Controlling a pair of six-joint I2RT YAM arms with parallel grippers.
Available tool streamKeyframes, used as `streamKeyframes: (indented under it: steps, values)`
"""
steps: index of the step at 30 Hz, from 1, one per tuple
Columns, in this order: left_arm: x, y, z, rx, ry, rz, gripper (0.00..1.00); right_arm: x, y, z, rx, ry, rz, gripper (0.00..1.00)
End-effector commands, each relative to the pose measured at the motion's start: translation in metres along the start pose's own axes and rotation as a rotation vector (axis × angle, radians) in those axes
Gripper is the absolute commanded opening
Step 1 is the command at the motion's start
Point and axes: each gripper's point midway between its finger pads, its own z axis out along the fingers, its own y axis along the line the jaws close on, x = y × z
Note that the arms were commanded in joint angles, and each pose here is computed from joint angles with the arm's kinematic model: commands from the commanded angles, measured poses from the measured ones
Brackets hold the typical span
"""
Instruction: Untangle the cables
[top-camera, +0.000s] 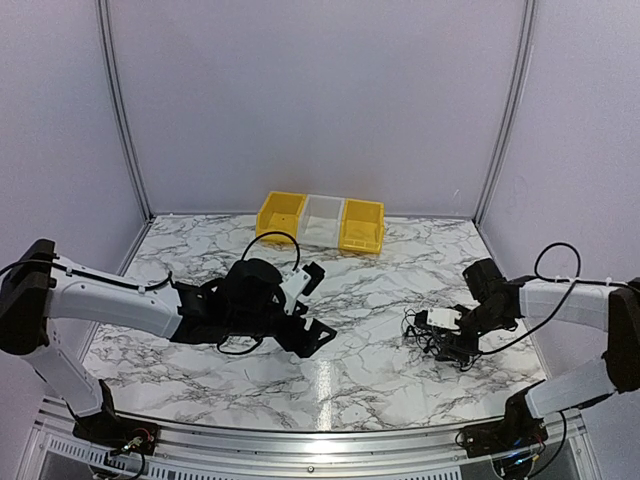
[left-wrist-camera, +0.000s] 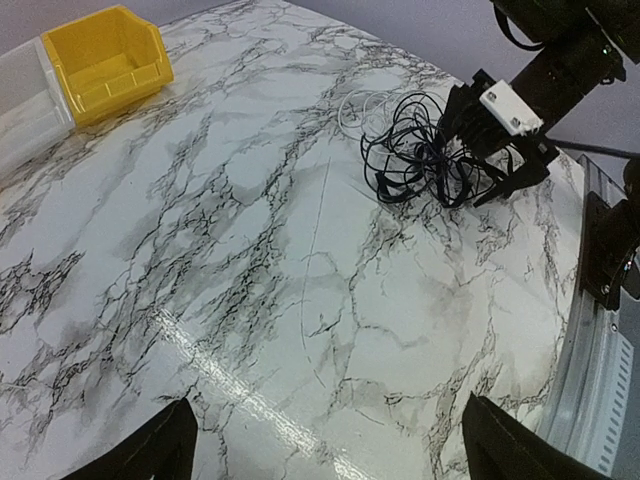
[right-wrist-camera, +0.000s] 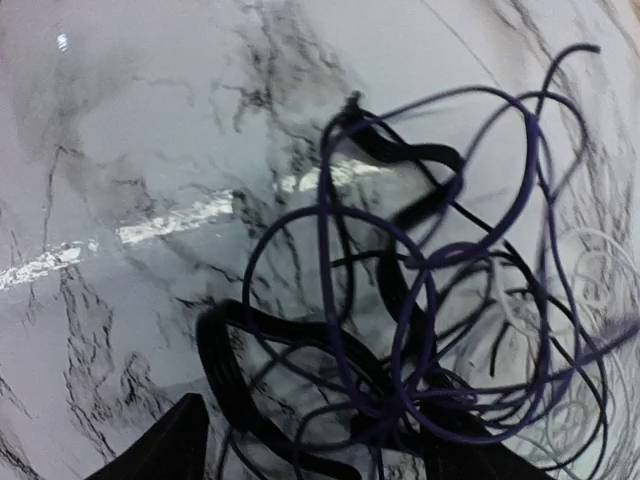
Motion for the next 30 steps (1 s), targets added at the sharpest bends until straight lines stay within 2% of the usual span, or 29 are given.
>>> streamKeyframes:
  steps: [1,3,5,7,9,12,14,15,18,21,25,30]
  values:
    - [-0.009,0.003,-0.015,-0.031,-0.041,-0.022,0.96,-0.034,0.018,0.022,-0.108,-0.041,-0.090,0.61]
    - [-0.008,0.009,-0.022,-0.056,-0.053,-0.029,0.96,-0.051,0.030,0.034,-0.160,-0.043,-0.136,0.49]
    - [-0.005,0.016,-0.030,-0.092,-0.064,-0.041,0.96,-0.075,0.042,0.042,-0.204,-0.045,-0.201,0.32]
    - [-0.003,0.025,-0.038,-0.134,-0.080,-0.057,0.96,-0.101,0.048,0.047,-0.236,-0.064,-0.250,0.21]
    - [-0.002,0.034,-0.049,-0.179,-0.102,-0.069,0.95,-0.130,0.063,0.049,-0.283,-0.083,-0.316,0.13]
    - [-0.002,0.051,-0.067,-0.253,-0.141,-0.086,0.95,-0.170,0.082,0.048,-0.361,-0.111,-0.389,0.08]
    - [-0.004,0.064,-0.080,-0.303,-0.167,-0.103,0.96,-0.195,0.091,0.043,-0.390,-0.150,-0.436,0.09]
    - [-0.005,0.071,-0.086,-0.326,-0.176,-0.109,0.97,-0.204,0.094,0.042,-0.397,-0.159,-0.450,0.15]
    - [-0.011,0.085,-0.098,-0.370,-0.186,-0.106,0.99,-0.220,0.090,0.027,-0.390,-0.172,-0.453,0.48]
    - [-0.021,0.095,-0.101,-0.380,-0.164,-0.073,0.99,-0.215,0.077,0.001,-0.350,-0.188,-0.424,0.64]
    - [-0.042,0.102,-0.091,-0.354,-0.143,-0.049,0.99,-0.188,0.054,-0.034,-0.291,-0.209,-0.328,0.68]
    - [-0.077,0.093,-0.050,-0.252,-0.131,-0.032,0.99,-0.150,-0.006,-0.063,-0.115,-0.270,-0.113,0.62]
